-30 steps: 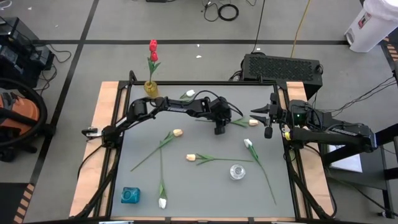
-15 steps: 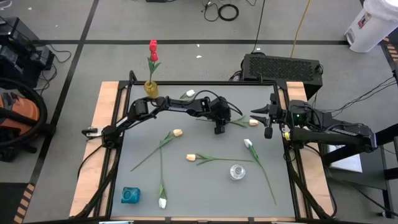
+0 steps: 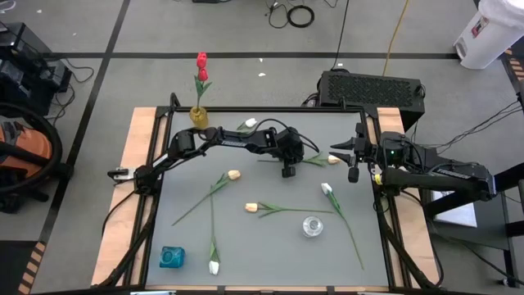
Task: Sort flowers into vase by color
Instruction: Put the top yellow tulip into the blue vase
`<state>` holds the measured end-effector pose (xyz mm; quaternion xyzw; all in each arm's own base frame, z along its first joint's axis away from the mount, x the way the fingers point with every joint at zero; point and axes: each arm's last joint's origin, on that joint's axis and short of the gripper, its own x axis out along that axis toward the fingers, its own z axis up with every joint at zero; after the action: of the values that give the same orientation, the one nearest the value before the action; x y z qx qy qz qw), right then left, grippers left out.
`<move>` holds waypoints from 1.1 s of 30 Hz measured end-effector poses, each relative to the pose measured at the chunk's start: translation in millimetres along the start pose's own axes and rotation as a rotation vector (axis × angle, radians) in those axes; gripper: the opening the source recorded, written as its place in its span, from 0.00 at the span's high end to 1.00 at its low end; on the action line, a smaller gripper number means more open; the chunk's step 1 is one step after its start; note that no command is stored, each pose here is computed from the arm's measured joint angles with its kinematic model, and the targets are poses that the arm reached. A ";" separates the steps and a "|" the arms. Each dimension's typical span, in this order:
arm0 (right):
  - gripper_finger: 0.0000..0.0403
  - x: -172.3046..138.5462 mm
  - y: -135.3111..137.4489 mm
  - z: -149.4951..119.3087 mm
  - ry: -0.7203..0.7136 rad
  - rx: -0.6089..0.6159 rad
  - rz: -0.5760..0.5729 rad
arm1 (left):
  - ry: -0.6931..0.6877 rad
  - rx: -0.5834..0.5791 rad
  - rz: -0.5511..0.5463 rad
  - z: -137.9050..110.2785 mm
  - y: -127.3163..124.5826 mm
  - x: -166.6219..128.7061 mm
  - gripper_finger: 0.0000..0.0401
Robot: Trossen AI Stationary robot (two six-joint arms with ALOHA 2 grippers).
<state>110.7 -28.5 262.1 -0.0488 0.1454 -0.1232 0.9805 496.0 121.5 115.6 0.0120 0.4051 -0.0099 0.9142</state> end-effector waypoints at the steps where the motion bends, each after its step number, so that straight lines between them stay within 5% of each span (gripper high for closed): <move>1: 0.79 0.0 0.0 0.0 0.000 0.000 0.000 | 0.000 0.001 0.000 0.1 -0.4 0.1 0.99; 20: 0.79 -0.1 0.2 -2.2 0.023 0.015 -0.002 | -0.035 0.074 0.014 28.3 -18.0 -20.5 1.00; 33: 0.79 0.0 0.0 -0.8 0.008 0.020 -0.002 | 0.034 0.126 0.186 42.3 -25.6 -50.9 1.00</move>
<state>110.5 -28.6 261.3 -0.0386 0.1480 -0.1260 0.9802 492.4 95.0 181.4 0.1072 0.4162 0.0495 0.9016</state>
